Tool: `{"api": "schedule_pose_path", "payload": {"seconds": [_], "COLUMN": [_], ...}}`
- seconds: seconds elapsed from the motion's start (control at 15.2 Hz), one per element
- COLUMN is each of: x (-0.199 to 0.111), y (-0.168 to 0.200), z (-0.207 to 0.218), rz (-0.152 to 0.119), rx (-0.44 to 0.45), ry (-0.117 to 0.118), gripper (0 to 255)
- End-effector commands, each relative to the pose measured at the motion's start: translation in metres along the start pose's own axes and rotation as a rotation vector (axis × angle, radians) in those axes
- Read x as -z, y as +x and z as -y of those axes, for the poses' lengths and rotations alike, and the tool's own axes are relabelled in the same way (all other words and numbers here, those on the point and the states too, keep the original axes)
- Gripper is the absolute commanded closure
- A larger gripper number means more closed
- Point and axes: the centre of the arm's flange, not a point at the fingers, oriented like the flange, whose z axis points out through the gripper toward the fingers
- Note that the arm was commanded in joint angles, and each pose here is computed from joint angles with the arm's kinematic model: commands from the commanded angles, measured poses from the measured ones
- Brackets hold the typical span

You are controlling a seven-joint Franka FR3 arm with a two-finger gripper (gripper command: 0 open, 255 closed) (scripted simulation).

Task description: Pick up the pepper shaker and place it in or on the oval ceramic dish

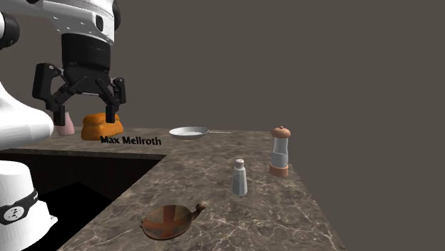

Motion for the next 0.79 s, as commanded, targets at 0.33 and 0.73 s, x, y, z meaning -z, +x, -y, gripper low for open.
{"api": "schedule_pose_path", "payload": {"seconds": [0.33, 0.73], "x": [-0.024, -0.045], "y": [0.057, 0.105], "z": [0.069, 0.127], "rz": [0.014, 0.027], "rx": [-0.02, -0.037], "ry": [0.019, 0.035], "gripper": [0, 0]}}
